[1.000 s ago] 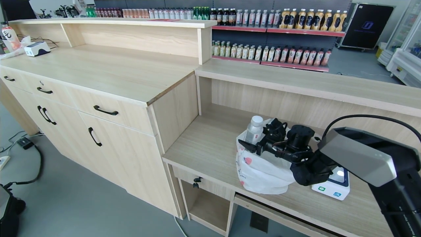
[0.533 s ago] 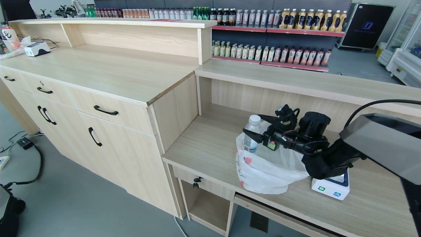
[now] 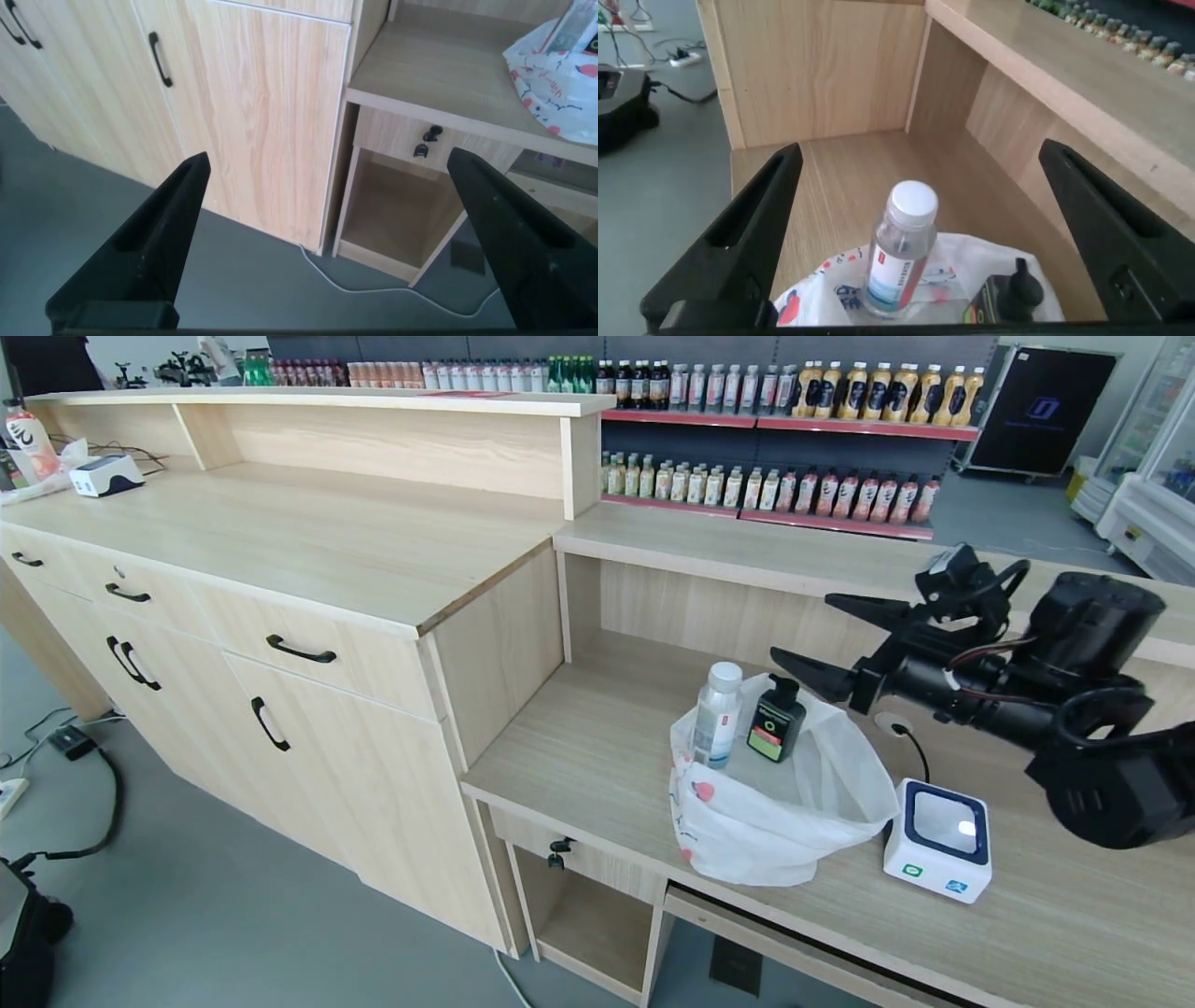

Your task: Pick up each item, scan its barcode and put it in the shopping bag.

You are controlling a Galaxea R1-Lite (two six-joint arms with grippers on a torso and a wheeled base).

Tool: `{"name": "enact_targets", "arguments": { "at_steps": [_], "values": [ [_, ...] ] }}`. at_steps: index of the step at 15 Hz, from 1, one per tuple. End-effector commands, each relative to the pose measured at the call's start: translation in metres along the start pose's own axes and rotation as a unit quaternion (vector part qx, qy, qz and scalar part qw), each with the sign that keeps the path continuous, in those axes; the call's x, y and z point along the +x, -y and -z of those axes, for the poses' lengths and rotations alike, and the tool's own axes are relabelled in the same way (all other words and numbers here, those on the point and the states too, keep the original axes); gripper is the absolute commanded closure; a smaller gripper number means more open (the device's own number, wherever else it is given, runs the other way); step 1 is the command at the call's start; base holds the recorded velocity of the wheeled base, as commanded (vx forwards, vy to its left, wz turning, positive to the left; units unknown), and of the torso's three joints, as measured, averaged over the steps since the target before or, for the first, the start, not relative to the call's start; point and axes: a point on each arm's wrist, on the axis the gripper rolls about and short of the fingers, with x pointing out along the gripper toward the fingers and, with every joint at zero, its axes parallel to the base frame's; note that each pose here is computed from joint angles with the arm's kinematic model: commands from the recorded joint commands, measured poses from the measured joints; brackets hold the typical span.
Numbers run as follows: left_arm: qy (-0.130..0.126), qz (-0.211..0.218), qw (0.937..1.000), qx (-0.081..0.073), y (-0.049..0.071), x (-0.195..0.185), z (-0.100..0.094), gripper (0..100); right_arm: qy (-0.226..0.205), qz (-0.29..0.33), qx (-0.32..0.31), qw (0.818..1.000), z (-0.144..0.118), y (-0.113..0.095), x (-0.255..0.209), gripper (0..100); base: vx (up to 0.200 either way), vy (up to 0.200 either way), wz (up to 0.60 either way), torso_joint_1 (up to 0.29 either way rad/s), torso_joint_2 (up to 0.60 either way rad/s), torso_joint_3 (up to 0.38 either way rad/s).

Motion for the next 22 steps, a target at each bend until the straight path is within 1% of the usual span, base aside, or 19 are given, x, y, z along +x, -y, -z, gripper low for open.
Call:
{"name": "enact_targets", "arguments": {
  "at_steps": [1, 3, 5, 7, 9, 10, 11, 12, 15, 16, 17, 18, 19, 22],
  "values": [
    [0.000, 0.000, 1.0000, 0.000, 0.000, 0.000, 0.000, 0, 0.020, 0.054, -0.064, 0.996, -0.058, 0.004, -0.052, 0, 0.000, 0.000, -0.60, -0.002, 0.00, -0.002],
    [0.000, 0.000, 1.0000, 0.000, 0.000, 0.000, 0.000, 0, -0.002, 0.079, -0.076, 0.994, -0.082, 0.016, -0.071, 0, 0.000, 0.000, -0.60, 0.000, 0.00, 0.005],
    [0.000, 0.000, 1.0000, 0.000, 0.000, 0.000, 0.000, 0, -0.050, 0.128, -0.072, 0.988, -0.103, 0.032, -0.089, 0, 0.000, 0.000, -0.60, 0.007, 0.00, 0.002],
    [0.000, 0.000, 1.0000, 0.000, 0.000, 0.000, 0.000, 0, -0.115, 0.213, -0.044, 0.969, -0.122, 0.049, -0.097, 0, 0.000, 0.000, -0.60, 0.005, 0.00, 0.009],
    [0.000, 0.000, 1.0000, 0.000, 0.000, 0.000, 0.000, 0, -0.142, 0.266, 0.014, 0.953, -0.142, 0.068, -0.093, 0, 0.000, 0.000, -0.60, 0.002, 0.00, 0.002],
    [0.000, 0.000, 1.0000, 0.000, 0.000, 0.000, 0.000, 0, -0.150, 0.281, 0.021, 0.948, -0.145, 0.075, -0.090, 0, 0.000, 0.000, -0.60, -0.002, 0.00, 0.002],
    [0.000, 0.000, 1.0000, 0.000, 0.000, 0.000, 0.000, 0, -0.181, 0.329, 0.040, 0.926, -0.140, 0.093, -0.081, 0, 0.000, 0.000, -0.60, 0.002, 0.00, 0.002],
    [0.000, 0.000, 1.0000, 0.000, 0.000, 0.000, 0.000, 0, -0.204, 0.344, 0.068, 0.914, -0.124, 0.105, -0.078, 0, 0.000, 0.000, 0.00, 0.000, 0.00, 0.000],
    [0.000, 0.000, 1.0000, 0.000, 0.000, 0.000, 0.000, 0, -0.262, 0.374, 0.094, 0.885, -0.080, 0.131, -0.090, 0, 0.000, 0.000, 0.00, 0.072, -0.16, -0.105],
    [0.000, 0.000, 1.0000, 0.000, 0.000, 0.000, 0.000, 0, -0.278, 0.380, 0.105, 0.876, -0.071, 0.136, -0.097, 0, 0.000, 0.000, 0.00, 0.000, 0.00, 0.000],
    [0.000, 0.000, 1.0000, 0.000, 0.000, 0.000, 0.000, 0, -0.314, 0.383, 0.127, 0.859, -0.055, 0.140, -0.105, 0, 0.000, 0.000, 0.00, 0.000, 0.00, 0.000],
    [0.000, 0.000, 1.0000, 0.000, 0.000, 0.000, 0.000, 0, -0.339, 0.381, 0.144, 0.848, -0.046, 0.141, -0.111, 0, 0.000, 0.000, 0.00, 0.000, 0.00, 0.000],
    [0.000, 0.000, 1.0000, 0.000, 0.000, 0.000, 0.000, 0, -0.363, 0.375, 0.155, 0.839, -0.037, 0.137, -0.118, 0, 0.000, 0.000, 0.00, 0.000, 0.00, 0.000],
    [0.000, 0.000, 1.0000, 0.000, 0.000, 0.000, 0.000, 0, -0.389, 0.380, 0.163, 0.823, -0.024, 0.134, -0.132, 0, 0.000, 0.000, 0.00, 0.000, 0.00, 0.000]
  ]
}}
